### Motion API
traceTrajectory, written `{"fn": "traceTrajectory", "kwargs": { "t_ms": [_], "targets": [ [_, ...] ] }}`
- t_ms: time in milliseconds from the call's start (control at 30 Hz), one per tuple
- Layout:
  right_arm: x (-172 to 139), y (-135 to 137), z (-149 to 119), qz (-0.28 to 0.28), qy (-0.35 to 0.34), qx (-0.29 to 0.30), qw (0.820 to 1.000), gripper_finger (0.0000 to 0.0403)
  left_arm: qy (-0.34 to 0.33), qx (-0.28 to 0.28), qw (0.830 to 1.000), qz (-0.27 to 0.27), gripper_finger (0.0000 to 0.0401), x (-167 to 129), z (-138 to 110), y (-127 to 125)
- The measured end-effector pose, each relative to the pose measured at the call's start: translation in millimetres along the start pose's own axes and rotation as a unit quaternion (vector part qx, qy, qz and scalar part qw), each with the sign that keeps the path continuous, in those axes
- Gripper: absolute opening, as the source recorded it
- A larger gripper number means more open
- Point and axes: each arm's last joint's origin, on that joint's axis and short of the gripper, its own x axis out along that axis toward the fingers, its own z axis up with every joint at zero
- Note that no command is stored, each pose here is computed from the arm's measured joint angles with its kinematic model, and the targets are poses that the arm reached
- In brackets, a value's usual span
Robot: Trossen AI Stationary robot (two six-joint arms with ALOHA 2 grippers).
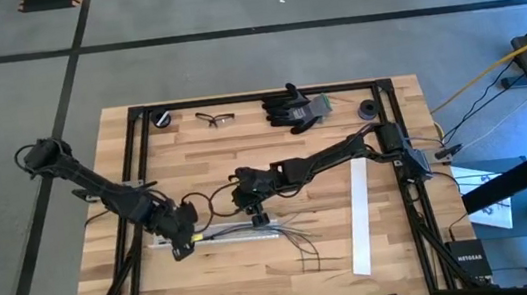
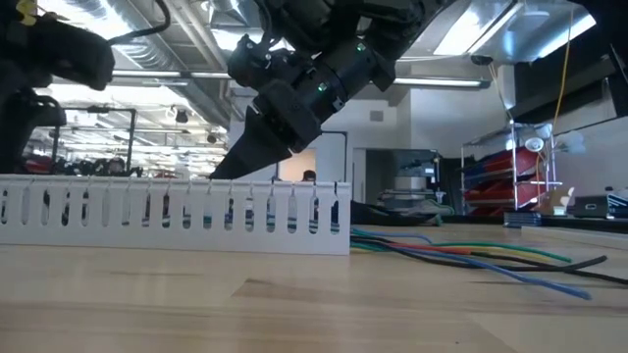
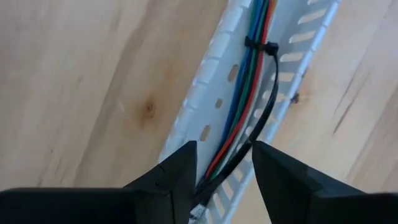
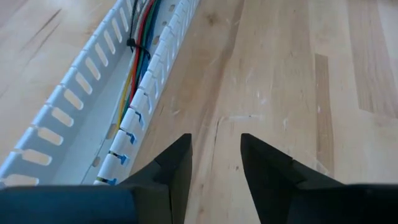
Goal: Ziptie cables
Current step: Adjust the cable duct
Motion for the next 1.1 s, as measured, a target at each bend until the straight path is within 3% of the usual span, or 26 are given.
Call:
{"fn": "traceTrajectory", "kwargs": {
  "t_ms": [500, 633, 733, 867, 1100],
  "targets": [
    [-1, 0, 5, 0.0, -0.005, -0.001, 1.0, 0.0122, 0.031, 0.007, 0.999, 0.029, 0.014, 19, -7, -9],
    [-13, 5, 30, 0.018, -0.05, -0.007, 0.999, 0.0122, 0.03, 0.012, 0.999, 0.03, 0.014, 19, -7, -9],
    [-17, 18, 51, 0.035, -0.122, -0.001, 0.992, 0.0122, 0.028, 0.025, 0.999, 0.031, 0.014, 19, -7, -9],
    [6, 33, 49, 0.039, -0.18, 0.022, 0.983, 0.0122, 0.025, 0.041, 0.998, 0.032, 0.014, 19, -7, -9],
    [36, 50, 38, 0.032, -0.169, 0.07, 0.983, 0.0105, -0.022, 0.066, 0.997, 0.039, 0.014, 20, -3, -11]
  ]
}}
